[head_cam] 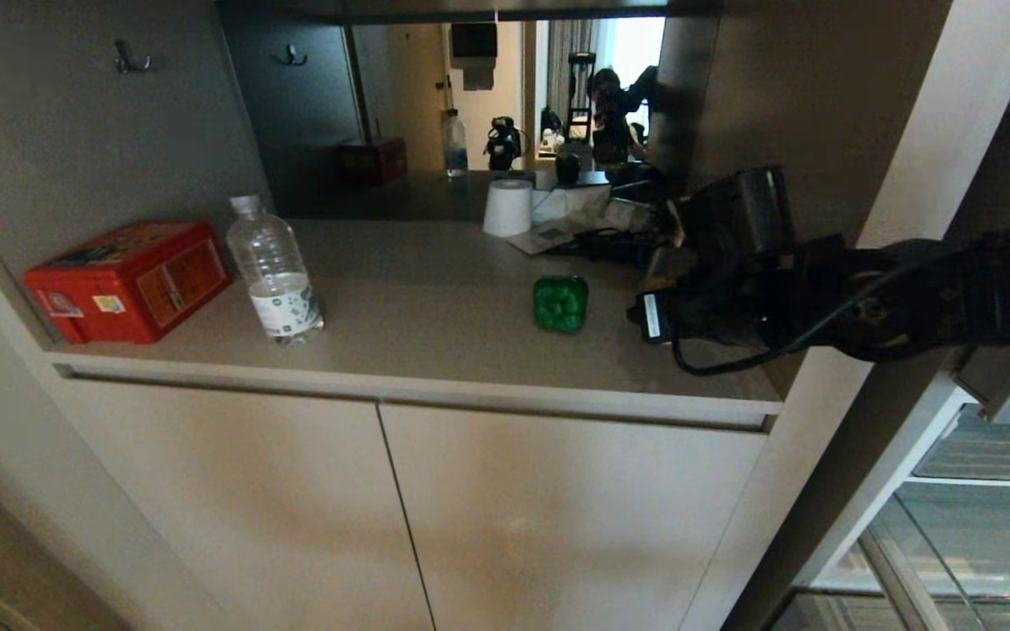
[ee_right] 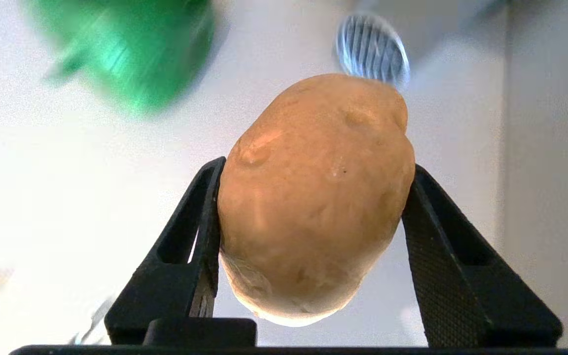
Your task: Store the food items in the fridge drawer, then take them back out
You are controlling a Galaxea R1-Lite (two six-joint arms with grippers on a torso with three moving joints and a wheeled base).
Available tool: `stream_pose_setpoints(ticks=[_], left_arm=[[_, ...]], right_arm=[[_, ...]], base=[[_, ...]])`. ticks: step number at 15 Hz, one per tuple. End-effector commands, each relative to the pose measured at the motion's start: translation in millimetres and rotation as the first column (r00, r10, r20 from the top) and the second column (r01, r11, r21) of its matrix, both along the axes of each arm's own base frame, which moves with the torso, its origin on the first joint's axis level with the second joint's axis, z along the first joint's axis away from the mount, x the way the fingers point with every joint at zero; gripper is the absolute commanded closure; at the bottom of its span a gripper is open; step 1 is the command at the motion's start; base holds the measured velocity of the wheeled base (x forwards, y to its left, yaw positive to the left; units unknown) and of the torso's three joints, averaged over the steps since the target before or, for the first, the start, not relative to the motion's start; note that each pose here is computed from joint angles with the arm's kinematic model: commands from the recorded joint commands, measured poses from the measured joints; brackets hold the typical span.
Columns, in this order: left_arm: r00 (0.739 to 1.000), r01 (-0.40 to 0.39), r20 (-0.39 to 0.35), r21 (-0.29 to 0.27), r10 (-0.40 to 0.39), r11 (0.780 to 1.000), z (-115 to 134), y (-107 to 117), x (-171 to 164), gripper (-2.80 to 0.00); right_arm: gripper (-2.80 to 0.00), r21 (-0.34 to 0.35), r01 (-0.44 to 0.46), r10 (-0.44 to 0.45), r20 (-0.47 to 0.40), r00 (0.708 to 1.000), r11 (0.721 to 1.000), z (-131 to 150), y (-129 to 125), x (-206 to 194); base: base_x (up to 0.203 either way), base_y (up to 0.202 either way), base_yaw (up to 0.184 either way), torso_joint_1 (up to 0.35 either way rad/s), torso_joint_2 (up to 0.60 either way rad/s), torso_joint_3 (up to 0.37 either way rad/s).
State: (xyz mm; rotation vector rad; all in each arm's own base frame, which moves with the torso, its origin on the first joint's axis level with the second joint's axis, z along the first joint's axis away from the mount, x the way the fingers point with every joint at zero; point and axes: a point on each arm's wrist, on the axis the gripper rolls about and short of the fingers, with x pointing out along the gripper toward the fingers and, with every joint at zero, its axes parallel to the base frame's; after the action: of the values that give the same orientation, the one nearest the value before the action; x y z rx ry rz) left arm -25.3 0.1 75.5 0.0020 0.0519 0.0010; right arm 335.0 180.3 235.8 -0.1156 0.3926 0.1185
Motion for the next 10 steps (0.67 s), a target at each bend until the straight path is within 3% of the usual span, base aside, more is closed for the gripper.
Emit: stream_pose_setpoints(ticks=[1,4,6,10], left_arm=[[1.000,0.000,0.000,0.000,0.000,1.000,0.0,0.0,0.0,0.00],[1.000,0.000,0.000,0.000,0.000,1.000,0.0,0.0,0.0,0.00],[1.000,0.000,0.000,0.000,0.000,1.000,0.0,0.0,0.0,0.00],[1.000,0.000,0.000,0.001,0.000,1.000,0.0,0.0,0.0,0.00]], right_arm=[[0.00,0.034,-0.046,0.044,0.054,0.998,0.998,32.4,-19.2,-60.5],[0.00,0.035,-0.155,0.154,0.041,0.987,0.987,28.7,-36.6,-134.3],[0.00,0.020,-0.206,0.206,0.009,0.979,0.978,9.0,-57.5,-178.3],[0.00,0.034,-0.178,0.178,0.018,0.984,0.983,-22.0,-112.2,-233.8]], base=[[0.000,0.000,0.000,0.000,0.00,0.000],[0.000,0.000,0.000,0.000,0.00,0.000],[0.000,0.000,0.000,0.000,0.00,0.000],[0.000,0.000,0.000,0.000,0.00,0.000]])
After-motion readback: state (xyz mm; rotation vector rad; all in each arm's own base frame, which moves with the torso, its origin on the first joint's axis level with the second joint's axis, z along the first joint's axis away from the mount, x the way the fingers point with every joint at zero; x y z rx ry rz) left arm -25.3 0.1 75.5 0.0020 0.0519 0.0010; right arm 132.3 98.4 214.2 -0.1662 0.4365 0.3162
